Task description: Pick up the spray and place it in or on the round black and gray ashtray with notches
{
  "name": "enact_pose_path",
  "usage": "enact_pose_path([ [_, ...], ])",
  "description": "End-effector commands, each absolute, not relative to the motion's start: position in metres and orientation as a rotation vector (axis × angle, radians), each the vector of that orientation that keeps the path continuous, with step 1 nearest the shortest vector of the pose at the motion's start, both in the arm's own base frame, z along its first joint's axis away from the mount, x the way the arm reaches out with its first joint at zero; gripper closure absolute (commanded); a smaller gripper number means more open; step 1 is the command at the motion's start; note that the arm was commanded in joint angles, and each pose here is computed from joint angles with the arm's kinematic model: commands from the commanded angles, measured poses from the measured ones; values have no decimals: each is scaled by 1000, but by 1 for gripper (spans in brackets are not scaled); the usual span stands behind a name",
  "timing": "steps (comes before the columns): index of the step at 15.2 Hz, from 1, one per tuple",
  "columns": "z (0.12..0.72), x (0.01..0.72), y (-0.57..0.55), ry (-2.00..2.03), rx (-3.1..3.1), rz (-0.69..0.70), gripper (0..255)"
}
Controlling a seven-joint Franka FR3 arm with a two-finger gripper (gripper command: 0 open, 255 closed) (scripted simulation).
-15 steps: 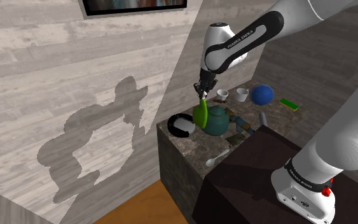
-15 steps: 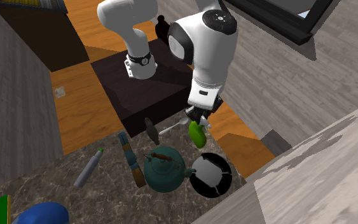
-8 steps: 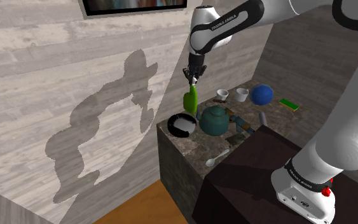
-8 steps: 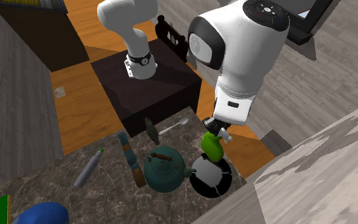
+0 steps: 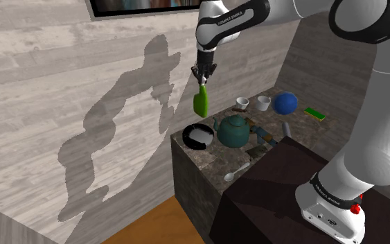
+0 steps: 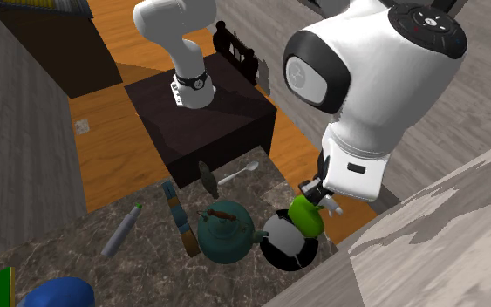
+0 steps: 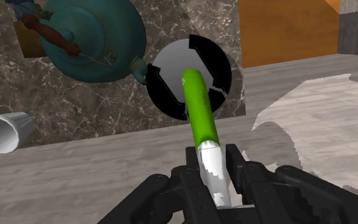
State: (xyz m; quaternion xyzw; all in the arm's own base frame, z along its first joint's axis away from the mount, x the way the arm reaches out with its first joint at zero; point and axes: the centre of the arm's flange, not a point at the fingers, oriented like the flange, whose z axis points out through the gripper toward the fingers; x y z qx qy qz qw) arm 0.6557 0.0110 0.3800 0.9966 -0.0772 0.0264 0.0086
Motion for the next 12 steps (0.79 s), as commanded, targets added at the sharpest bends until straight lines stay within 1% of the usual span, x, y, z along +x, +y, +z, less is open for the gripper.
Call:
enact_pose_path([
  [1,370,657,11,-241,3114,83,255],
  [12,312,657,11,-241,3114,83,255],
])
